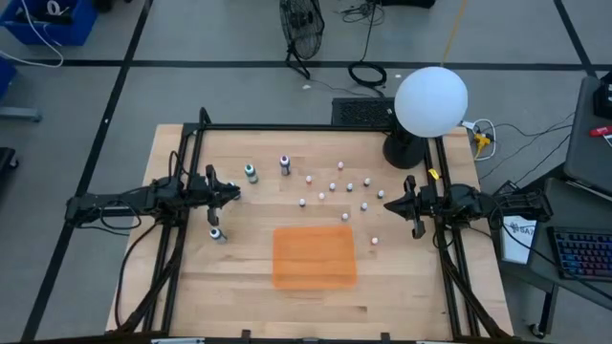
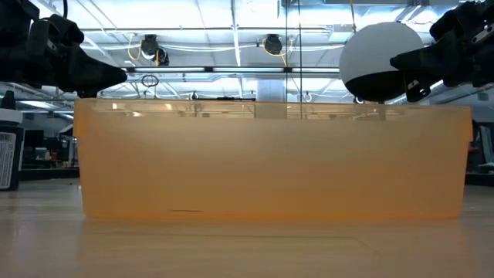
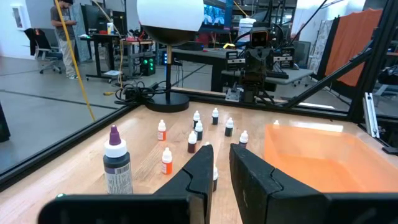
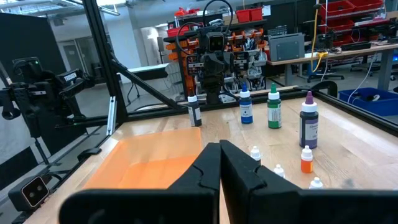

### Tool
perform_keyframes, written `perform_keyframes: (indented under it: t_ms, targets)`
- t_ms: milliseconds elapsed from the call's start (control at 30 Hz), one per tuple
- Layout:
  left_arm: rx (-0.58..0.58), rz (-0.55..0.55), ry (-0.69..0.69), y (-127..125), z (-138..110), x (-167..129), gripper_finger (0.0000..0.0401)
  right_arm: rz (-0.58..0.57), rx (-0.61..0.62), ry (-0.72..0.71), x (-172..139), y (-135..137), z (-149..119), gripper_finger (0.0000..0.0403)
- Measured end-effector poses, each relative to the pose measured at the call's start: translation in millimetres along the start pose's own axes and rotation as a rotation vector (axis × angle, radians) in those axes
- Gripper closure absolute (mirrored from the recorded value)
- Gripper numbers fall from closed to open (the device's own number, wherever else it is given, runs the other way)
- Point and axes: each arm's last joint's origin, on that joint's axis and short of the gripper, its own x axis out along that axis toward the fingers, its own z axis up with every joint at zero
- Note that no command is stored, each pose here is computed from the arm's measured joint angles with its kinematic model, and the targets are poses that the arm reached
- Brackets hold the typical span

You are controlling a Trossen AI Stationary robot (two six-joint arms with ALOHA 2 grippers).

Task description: Pick & Place food coloring

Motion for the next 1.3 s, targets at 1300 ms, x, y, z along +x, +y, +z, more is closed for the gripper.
perform_keyframes:
  t_ms: [1300]
  targets:
    - [0.000, 0.001, 0.001, 0, 0, 0, 0.0345, -0.116, 0.051, 0.354, 47, 33, 103, 0.0381]
